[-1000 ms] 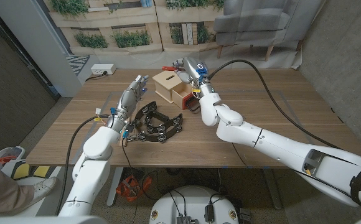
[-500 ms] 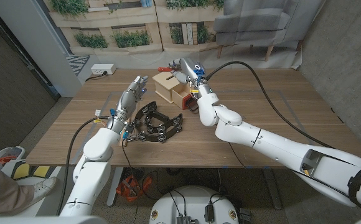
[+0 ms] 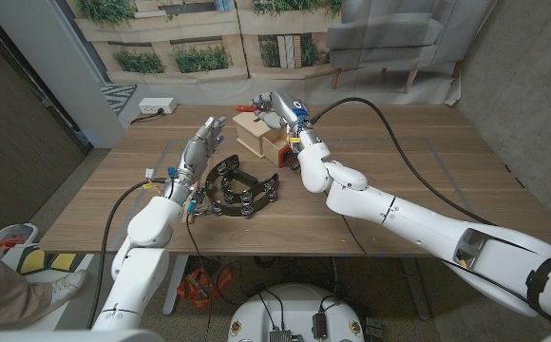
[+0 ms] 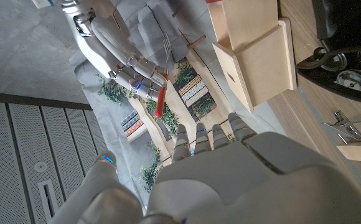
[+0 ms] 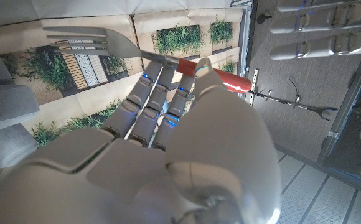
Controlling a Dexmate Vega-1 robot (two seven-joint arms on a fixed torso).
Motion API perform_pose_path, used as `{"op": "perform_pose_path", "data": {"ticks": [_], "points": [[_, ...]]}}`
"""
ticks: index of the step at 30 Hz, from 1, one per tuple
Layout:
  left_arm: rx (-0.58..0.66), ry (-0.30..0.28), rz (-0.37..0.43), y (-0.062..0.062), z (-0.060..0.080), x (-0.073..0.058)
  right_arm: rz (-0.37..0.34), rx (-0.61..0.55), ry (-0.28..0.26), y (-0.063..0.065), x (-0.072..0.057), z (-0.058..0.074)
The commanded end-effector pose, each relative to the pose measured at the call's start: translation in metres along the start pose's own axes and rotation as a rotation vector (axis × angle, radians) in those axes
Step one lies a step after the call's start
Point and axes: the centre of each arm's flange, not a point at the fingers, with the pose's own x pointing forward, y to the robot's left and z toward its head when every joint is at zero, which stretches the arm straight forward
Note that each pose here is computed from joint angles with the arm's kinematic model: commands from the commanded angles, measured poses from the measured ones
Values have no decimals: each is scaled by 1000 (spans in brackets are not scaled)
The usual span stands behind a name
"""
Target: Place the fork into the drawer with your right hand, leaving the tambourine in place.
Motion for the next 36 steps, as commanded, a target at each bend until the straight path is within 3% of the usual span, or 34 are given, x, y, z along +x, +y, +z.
{"op": "perform_pose_path", "data": {"ticks": [1, 22, 36], "points": [[-1, 9, 6, 2, -1, -4, 22, 49, -6, 11, 6, 4], [0, 10, 17, 3, -1, -11, -2, 124, -19, 22, 8, 4], [3, 19, 23, 2, -2, -11, -15, 164, -31, 37, 11, -9]]}}
